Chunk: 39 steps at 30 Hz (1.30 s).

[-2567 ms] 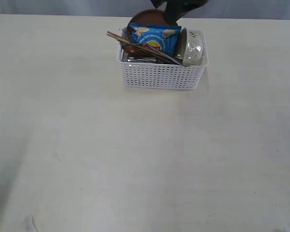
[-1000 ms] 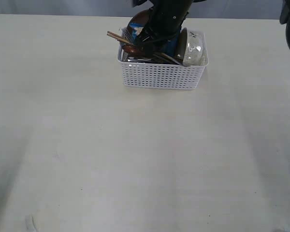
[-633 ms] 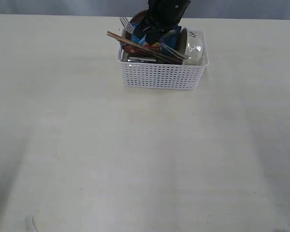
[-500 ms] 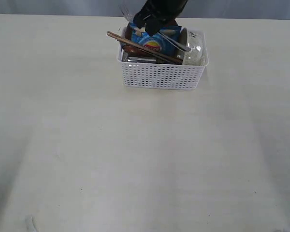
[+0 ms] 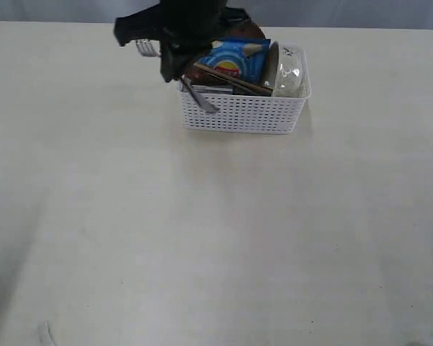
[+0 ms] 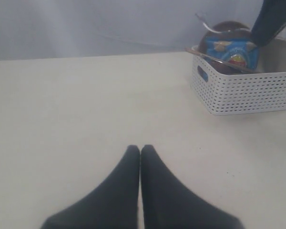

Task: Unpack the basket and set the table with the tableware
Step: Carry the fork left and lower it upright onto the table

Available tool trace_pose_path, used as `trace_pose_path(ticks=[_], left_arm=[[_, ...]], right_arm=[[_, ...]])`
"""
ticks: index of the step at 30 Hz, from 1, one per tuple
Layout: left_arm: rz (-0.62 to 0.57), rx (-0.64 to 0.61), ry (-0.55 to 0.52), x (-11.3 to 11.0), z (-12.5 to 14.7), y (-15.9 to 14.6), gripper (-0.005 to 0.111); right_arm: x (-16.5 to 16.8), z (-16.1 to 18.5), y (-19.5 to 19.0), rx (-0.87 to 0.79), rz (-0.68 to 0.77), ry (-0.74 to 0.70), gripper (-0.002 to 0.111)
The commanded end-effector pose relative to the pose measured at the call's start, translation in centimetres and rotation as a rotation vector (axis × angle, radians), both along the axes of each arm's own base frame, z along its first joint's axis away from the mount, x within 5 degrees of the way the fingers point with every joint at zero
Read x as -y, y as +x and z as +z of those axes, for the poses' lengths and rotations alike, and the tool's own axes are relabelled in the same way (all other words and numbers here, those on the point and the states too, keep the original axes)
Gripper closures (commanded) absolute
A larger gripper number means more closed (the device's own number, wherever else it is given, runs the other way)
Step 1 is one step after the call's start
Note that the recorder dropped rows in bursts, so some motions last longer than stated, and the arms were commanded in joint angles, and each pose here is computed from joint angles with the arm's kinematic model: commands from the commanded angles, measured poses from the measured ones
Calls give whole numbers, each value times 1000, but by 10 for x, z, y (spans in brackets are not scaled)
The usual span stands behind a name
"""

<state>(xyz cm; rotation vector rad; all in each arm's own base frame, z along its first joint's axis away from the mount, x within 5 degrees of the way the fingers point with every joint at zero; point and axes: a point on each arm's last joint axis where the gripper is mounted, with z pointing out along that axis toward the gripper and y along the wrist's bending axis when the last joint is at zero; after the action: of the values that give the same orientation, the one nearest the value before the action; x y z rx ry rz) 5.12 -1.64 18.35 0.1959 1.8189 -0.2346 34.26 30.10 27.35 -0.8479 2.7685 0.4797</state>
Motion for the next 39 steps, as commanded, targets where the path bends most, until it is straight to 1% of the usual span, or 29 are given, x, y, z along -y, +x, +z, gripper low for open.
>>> trace_pose_path(ticks=[1,3,5,7,9,11,13,18,22,28,33,36,39], left_arm=[[-5,3,5,0,-1,0,107],[-5,3,5,0,-1,0,107],[-5,3,5,0,-1,0,107],[-5,3,5,0,-1,0,107],[-5,3,5,0,-1,0,107],[-5,3,5,0,-1,0,107],[-5,3,5,0,-1,0,107],[-5,3,5,0,-1,0,107],[-5,3,5,0,-1,0,107],[-5,3,5,0,-1,0,107],[-5,3,5,0,-1,0,107],[-5,3,5,0,-1,0,107],[-5,3,5,0,-1,0,107]], right_arm=[[-35,5,-32,-18,-46,44,109],[-49,-1,-46,-4,-46,40,109],[-60,-12,-57,40,-84,4,109],[-67,-27,-63,86,-167,-27,109],[-71,-41,-64,97,-241,-32,109],[-74,-58,-64,79,-308,-38,109],[-76,-75,-62,55,-344,-56,109],[-80,-111,-60,4,-404,-113,109],[-83,-130,-61,-23,-444,-135,109],[-90,-138,-62,19,-491,-104,109],[-86,-141,-57,66,-507,-137,109],[-84,-143,-55,102,-492,-160,109],[-84,-145,-54,105,-492,-166,109]])
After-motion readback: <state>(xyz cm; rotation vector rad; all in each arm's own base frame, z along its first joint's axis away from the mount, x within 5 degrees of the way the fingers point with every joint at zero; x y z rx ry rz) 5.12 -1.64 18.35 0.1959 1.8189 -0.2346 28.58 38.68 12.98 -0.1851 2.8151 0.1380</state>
